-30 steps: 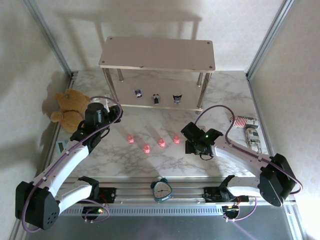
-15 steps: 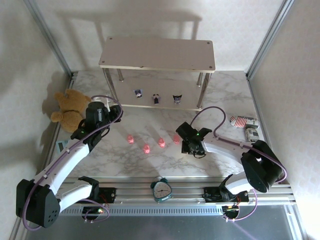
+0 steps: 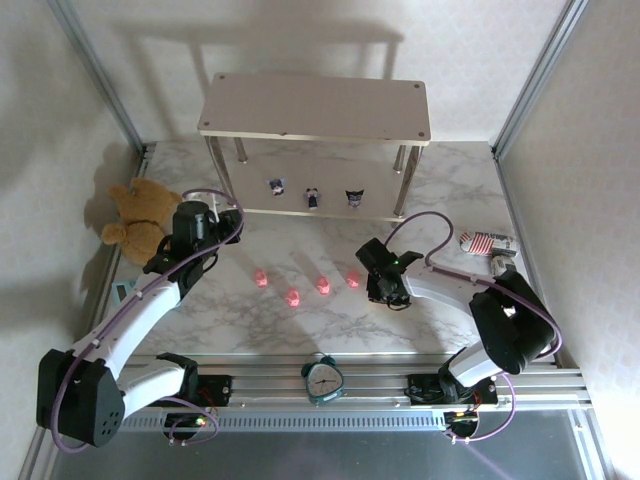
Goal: Place and organize the plastic toys onto the shelf
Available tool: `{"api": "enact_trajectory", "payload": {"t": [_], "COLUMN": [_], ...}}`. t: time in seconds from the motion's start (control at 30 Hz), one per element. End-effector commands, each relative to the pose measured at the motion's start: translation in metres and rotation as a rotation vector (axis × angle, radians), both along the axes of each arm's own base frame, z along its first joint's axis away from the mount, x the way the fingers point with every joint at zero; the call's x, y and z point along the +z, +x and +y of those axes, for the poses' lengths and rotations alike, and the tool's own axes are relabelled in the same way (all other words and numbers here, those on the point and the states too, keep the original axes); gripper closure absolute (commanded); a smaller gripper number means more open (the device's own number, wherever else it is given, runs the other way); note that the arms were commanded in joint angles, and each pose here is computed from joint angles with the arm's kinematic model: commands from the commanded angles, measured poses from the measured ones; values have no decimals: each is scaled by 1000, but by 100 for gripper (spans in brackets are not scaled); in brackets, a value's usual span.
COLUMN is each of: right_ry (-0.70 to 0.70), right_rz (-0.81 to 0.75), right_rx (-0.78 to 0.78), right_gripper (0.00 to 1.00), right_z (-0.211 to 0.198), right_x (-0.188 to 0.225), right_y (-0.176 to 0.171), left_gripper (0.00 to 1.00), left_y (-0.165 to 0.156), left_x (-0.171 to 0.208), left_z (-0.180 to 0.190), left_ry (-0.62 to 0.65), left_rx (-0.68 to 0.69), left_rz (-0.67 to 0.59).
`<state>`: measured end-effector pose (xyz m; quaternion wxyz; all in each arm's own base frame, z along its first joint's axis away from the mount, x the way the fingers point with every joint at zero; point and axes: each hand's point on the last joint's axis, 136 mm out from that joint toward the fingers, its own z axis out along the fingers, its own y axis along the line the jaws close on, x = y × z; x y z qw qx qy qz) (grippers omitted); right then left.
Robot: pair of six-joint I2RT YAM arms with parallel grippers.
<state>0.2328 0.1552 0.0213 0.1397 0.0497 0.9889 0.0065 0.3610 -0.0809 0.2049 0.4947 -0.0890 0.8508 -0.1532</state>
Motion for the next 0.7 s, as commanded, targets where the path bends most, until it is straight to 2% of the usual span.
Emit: {"api": "enact_trajectory", "payload": {"t": [0.0, 0.1, 0.2, 0.5, 0.67], "right_ry": [9, 6, -17, -11, 7], "right_rz": [13, -19, -79, -455, -640], "right_rx": [8, 16, 39, 140, 184], "right_gripper": [73, 76, 76, 73, 72], "right_z": [0, -3, -9, -16, -9], "right_x": [-2, 17, 55, 251, 338], "right_y": [-2, 0, 5, 67, 109], "left_gripper": [70, 70, 71, 72, 73], "left_y": [7, 11, 15, 33, 37], "left_x": [17, 20, 26, 74, 99], "left_z": [1, 1, -1, -10, -15], "left_ry": [0, -4, -8, 3, -8], "left_rx": [-4, -6, -14, -54, -78], "left_rz": [-39, -42, -43, -87, -122]}}
